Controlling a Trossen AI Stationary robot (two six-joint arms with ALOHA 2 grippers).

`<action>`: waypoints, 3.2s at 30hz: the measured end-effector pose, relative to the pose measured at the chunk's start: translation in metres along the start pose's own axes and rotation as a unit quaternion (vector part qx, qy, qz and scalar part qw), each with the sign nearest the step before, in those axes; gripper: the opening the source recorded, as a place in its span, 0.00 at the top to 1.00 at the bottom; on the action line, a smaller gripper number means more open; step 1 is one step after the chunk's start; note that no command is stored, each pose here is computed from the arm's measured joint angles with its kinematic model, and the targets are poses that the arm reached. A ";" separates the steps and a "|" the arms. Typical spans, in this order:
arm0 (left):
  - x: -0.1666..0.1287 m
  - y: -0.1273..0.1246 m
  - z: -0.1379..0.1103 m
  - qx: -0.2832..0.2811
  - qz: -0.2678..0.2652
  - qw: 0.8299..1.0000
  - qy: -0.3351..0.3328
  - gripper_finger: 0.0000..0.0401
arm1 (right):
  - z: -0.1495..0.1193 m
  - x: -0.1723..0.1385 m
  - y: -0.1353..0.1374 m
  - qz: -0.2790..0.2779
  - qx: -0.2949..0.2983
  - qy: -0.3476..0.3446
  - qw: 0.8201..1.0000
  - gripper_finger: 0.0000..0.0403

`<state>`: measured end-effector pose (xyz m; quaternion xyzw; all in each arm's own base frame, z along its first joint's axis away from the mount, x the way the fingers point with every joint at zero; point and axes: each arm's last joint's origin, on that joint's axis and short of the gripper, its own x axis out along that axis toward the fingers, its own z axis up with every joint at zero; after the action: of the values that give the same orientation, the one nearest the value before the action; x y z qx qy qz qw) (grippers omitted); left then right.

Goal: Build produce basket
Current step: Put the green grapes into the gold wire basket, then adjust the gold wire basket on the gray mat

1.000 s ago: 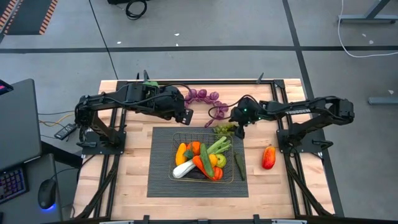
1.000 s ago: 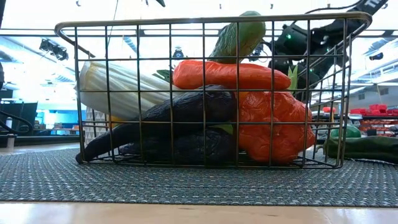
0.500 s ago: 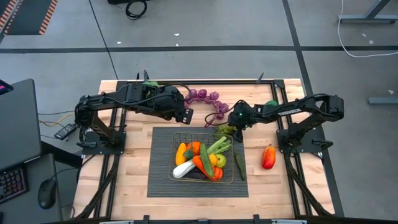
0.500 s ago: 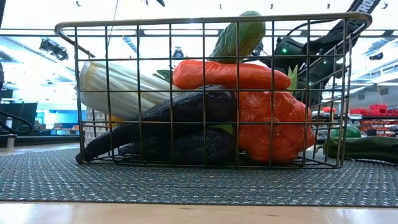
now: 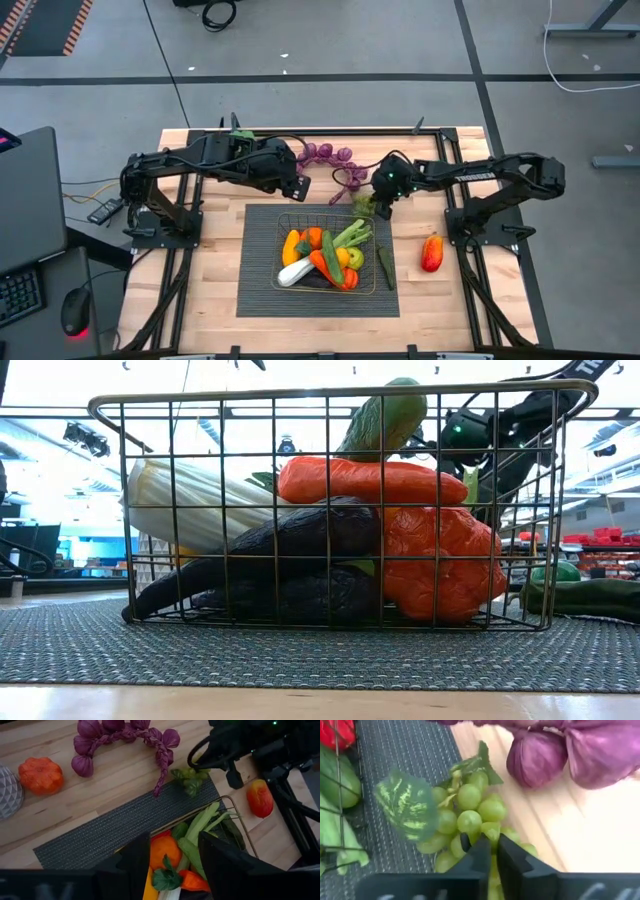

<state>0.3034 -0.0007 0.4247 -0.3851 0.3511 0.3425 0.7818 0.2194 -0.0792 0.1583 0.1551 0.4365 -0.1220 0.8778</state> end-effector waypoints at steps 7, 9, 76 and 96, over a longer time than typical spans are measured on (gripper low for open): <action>0.000 0.000 0.000 0.015 0.002 1.000 0.001 0.57 | 0.008 -0.010 -0.002 -0.001 0.013 0.033 0.999 0.97; 0.000 0.000 0.000 0.024 0.002 1.000 0.001 0.57 | 0.014 -0.015 -0.004 -0.005 0.013 0.027 1.000 0.98; 0.003 0.019 0.010 0.152 0.085 0.985 -0.002 0.56 | 0.106 -0.105 0.143 0.146 0.172 -0.004 0.974 0.22; 0.005 0.022 0.016 0.128 0.088 0.988 -0.011 0.55 | 0.095 -0.096 0.083 0.028 0.123 0.114 0.985 0.22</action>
<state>0.2926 0.0248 0.4200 -0.2459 0.4161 0.3659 0.7953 0.2612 -0.0311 0.3034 0.2868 0.5110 -0.1313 0.7996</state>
